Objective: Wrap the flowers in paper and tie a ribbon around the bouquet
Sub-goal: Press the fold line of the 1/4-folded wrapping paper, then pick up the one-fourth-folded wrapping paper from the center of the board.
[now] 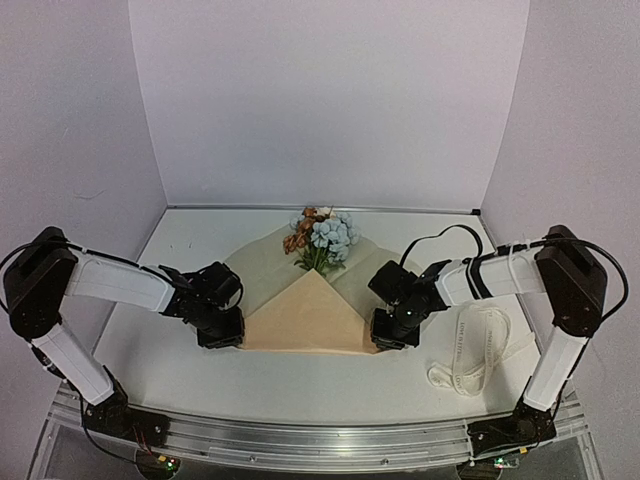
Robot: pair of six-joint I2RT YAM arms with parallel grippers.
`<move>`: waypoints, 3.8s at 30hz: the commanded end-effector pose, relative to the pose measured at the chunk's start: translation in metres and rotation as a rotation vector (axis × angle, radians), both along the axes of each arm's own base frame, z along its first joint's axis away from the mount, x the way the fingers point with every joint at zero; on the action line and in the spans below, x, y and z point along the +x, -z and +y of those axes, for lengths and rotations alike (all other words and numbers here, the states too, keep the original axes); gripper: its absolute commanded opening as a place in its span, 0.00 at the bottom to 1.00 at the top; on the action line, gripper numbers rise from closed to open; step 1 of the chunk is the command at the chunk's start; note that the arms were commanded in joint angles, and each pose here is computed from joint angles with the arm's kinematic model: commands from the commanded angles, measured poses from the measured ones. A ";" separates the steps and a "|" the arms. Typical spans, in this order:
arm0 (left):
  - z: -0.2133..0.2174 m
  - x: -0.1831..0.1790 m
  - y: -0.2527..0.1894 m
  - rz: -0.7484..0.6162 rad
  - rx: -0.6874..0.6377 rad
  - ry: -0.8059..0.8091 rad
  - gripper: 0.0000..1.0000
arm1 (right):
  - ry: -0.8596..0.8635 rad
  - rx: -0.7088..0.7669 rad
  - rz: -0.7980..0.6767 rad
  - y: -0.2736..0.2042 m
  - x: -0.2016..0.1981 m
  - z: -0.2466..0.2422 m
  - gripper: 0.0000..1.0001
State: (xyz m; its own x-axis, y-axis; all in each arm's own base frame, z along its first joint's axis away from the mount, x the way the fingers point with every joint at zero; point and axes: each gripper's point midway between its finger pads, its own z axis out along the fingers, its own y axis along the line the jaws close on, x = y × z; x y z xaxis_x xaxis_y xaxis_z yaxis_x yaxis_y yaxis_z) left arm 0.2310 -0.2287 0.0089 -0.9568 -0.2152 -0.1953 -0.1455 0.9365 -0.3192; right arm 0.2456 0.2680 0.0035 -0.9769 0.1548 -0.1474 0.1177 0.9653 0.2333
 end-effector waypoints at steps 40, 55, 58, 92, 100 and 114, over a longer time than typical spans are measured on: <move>-0.037 0.056 -0.105 -0.301 0.066 0.291 0.17 | 0.074 0.033 -0.002 -0.031 -0.038 -0.054 0.38; -0.191 -0.020 -0.083 -0.388 -0.237 0.819 0.11 | 0.194 0.114 -0.036 -0.010 -0.037 -0.055 0.52; -0.196 -0.021 -0.074 -0.387 -0.242 0.840 0.11 | 0.213 0.127 -0.052 -0.008 -0.034 -0.055 0.52; -0.227 -0.024 -0.023 -0.304 -0.272 0.935 0.09 | 0.350 0.211 -0.034 0.011 -0.030 -0.048 0.36; -0.225 -0.027 -0.022 -0.292 -0.274 0.941 0.09 | 0.361 0.222 -0.051 0.012 -0.022 -0.043 0.23; -0.240 -0.014 -0.046 -0.349 -0.270 0.955 0.11 | 0.288 0.199 -0.174 0.003 -0.019 -0.058 0.00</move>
